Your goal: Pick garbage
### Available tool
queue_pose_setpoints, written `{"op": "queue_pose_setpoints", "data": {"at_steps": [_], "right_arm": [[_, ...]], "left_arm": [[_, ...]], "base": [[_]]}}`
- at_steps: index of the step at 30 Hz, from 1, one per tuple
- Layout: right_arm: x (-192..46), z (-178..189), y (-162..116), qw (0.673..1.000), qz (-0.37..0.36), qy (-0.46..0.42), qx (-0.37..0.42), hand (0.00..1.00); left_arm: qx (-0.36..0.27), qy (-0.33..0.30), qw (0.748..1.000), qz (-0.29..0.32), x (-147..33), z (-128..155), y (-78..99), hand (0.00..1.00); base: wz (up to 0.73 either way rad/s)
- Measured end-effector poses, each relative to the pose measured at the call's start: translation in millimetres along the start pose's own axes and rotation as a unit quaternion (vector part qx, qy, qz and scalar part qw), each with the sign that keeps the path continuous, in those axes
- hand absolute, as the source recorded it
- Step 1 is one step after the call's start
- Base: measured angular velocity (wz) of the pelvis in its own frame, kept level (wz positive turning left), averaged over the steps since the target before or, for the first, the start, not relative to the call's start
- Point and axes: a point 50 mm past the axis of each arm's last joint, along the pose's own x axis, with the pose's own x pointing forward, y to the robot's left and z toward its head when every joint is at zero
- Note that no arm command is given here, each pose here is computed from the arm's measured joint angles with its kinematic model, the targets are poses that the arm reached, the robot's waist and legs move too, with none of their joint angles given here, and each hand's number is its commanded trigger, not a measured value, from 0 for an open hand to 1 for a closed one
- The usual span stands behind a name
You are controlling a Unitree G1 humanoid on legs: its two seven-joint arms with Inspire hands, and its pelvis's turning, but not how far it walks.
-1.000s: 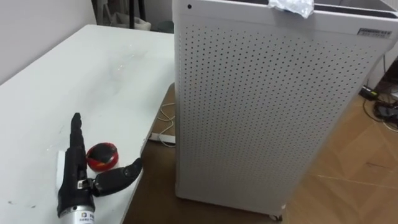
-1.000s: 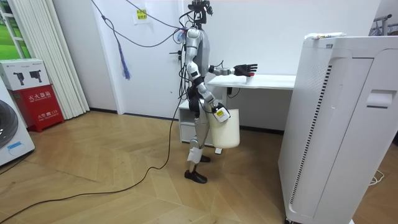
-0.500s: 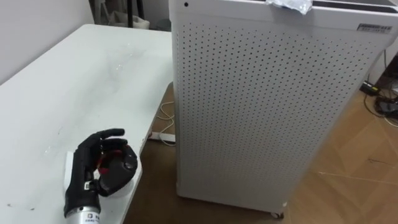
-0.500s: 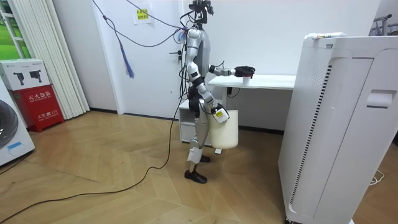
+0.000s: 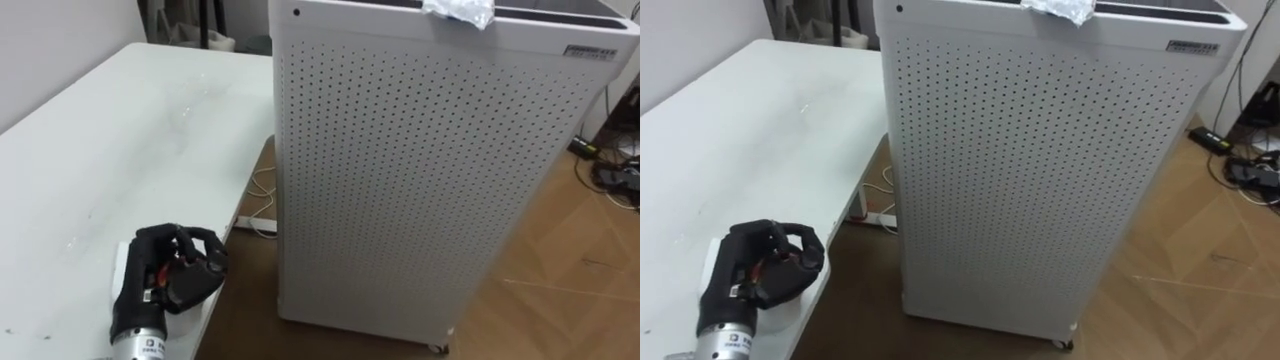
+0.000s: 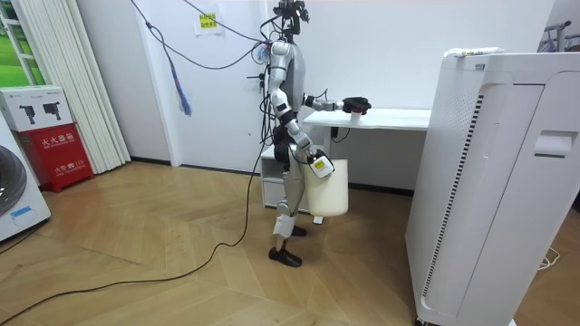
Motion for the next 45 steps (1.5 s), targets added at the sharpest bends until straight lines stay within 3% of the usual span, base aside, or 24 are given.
{"op": "queue_pose_setpoints", "data": {"at_steps": [8,17,26,32,45], "right_arm": [[0,1,-1,1.0,-0.006,-0.001,0.0,1.0],[1,7,-4,1.0,-0.027,-0.012,-0.002,1.0],[11,45,-6,0.998,-0.028,-0.063,-0.015,1.0],[18,84,-10,0.993,-0.035,-0.111,-0.015,1.0],[21,102,-11,0.991,-0.03,-0.13,-0.014,1.0]], "left_arm": [[-0.006,-0.006,1.0,-0.002,0.0,1,0.3,1.0],[-0.066,0.001,0.998,-0.02,3.1,3,1.2,1.0],[-0.107,0.007,0.988,-0.108,4.6,12,-20.3,1.0],[-0.147,-0.047,0.972,-0.176,2.8,42,-35.0,1.0],[-0.172,-0.031,0.945,-0.276,-6.1,45,-67.0,1.0]], "base": [[0.0],[0.0],[0.0],[0.03],[-0.03]]}}
